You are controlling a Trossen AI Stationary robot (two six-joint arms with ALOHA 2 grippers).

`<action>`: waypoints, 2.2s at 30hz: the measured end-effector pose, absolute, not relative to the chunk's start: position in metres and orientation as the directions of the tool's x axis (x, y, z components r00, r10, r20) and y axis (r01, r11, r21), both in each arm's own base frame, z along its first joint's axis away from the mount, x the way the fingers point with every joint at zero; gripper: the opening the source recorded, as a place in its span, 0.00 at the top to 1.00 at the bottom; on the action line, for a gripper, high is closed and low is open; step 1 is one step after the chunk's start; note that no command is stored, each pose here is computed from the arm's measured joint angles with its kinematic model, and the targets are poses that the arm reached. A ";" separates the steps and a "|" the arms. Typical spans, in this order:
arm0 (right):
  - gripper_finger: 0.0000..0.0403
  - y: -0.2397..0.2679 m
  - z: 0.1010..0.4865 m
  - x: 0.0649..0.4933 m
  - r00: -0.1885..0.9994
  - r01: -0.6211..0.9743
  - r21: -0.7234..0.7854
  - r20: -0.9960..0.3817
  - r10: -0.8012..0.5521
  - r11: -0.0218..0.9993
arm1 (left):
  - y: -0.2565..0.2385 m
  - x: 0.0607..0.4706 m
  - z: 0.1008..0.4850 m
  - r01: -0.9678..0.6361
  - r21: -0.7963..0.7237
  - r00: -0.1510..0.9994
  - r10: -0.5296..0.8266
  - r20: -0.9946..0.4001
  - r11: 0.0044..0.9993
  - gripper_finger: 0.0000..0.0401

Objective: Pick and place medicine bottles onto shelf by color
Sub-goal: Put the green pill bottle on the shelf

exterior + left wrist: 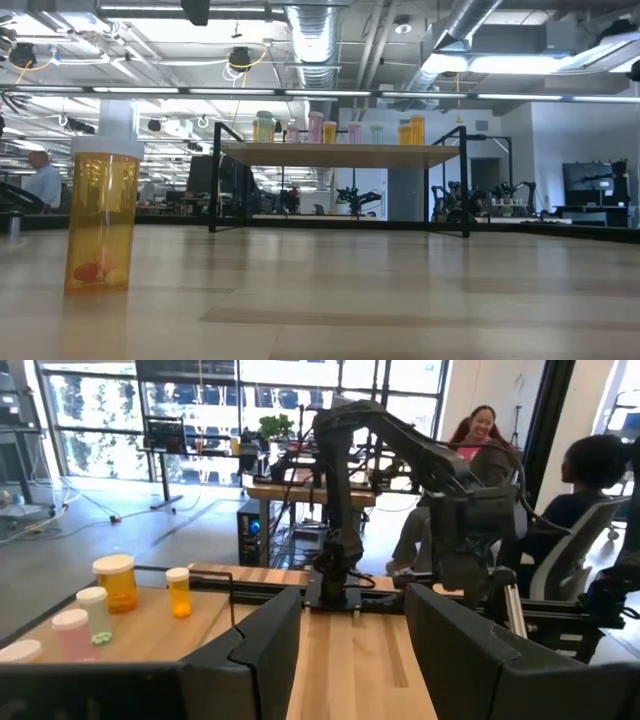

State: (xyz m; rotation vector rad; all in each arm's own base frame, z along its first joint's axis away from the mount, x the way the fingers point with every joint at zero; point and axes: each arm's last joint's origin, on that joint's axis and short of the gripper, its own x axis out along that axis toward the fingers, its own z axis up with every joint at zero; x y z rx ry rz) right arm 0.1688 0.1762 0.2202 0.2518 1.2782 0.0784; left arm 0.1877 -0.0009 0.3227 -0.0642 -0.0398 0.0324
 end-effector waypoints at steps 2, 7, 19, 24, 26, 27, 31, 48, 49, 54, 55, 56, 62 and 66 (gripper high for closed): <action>0.42 0.179 0.216 0.169 0.273 0.078 0.211 -0.944 0.183 0.974 | -0.001 0.188 0.323 -0.031 -0.065 0.999 0.034 0.038 0.997 0.58; 0.42 0.182 0.205 0.171 0.234 0.083 0.165 -0.962 0.142 0.983 | -0.001 0.188 0.322 -0.031 -0.065 0.999 0.033 0.034 0.997 0.58; 0.42 0.184 0.195 0.173 0.199 0.081 0.129 -0.974 0.110 0.988 | -0.001 0.188 0.321 -0.033 -0.073 0.999 0.035 0.018 0.997 0.58; 0.42 0.185 0.193 0.174 0.198 0.085 0.127 -0.974 0.108 0.988 | -0.001 0.188 0.321 -0.035 -0.076 0.999 0.036 0.017 0.997 0.58; 0.44 0.186 0.191 0.174 0.190 0.085 0.117 -0.977 0.100 0.989 | -0.001 0.188 0.321 -0.035 -0.076 0.999 0.036 0.017 0.997 0.58; 0.45 0.187 0.189 0.174 0.186 0.081 0.113 -0.978 0.096 0.990 | -0.001 0.188 0.321 -0.035 -0.076 0.999 0.036 0.018 0.997 0.58; 0.49 0.189 0.184 0.174 0.167 0.076 0.095 -0.983 0.082 0.993 | -0.001 0.188 0.321 -0.035 -0.075 0.999 0.037 0.016 0.997 0.58; 0.67 0.187 0.185 0.178 0.169 0.062 0.111 -0.981 0.100 0.992 | -0.001 0.188 0.319 -0.037 -0.082 0.999 0.037 0.001 0.996 0.58; 0.67 0.186 0.186 0.179 0.174 0.061 0.116 -0.979 0.104 0.991 | -0.001 0.188 0.319 -0.037 -0.083 0.999 0.037 -0.005 0.996 0.58; 0.65 0.178 0.194 0.188 0.203 0.046 0.131 -0.972 0.120 0.990 | -0.001 0.188 0.318 -0.038 -0.083 0.999 0.037 -0.008 0.996 0.58; 0.65 0.176 0.197 0.192 0.209 0.040 0.131 -0.970 0.120 0.991 | -0.001 0.188 0.318 -0.038 -0.083 0.999 0.038 -0.008 0.996 0.58; 0.65 0.174 0.202 0.195 0.219 0.028 0.134 -0.968 0.124 0.991 | -0.001 0.188 0.318 -0.041 -0.083 0.999 0.041 -0.007 0.996 0.58; 0.66 0.154 0.238 0.228 0.307 -0.060 0.115 -0.943 0.128 0.992 | 0.000 0.188 0.318 -0.047 -0.091 0.999 0.047 -0.007 0.995 0.58; 0.64 0.128 0.267 0.252 0.371 -0.101 0.073 -0.923 0.106 0.992 | 0.000 0.188 0.318 -0.047 -0.092 0.999 0.047 -0.007 0.995 0.58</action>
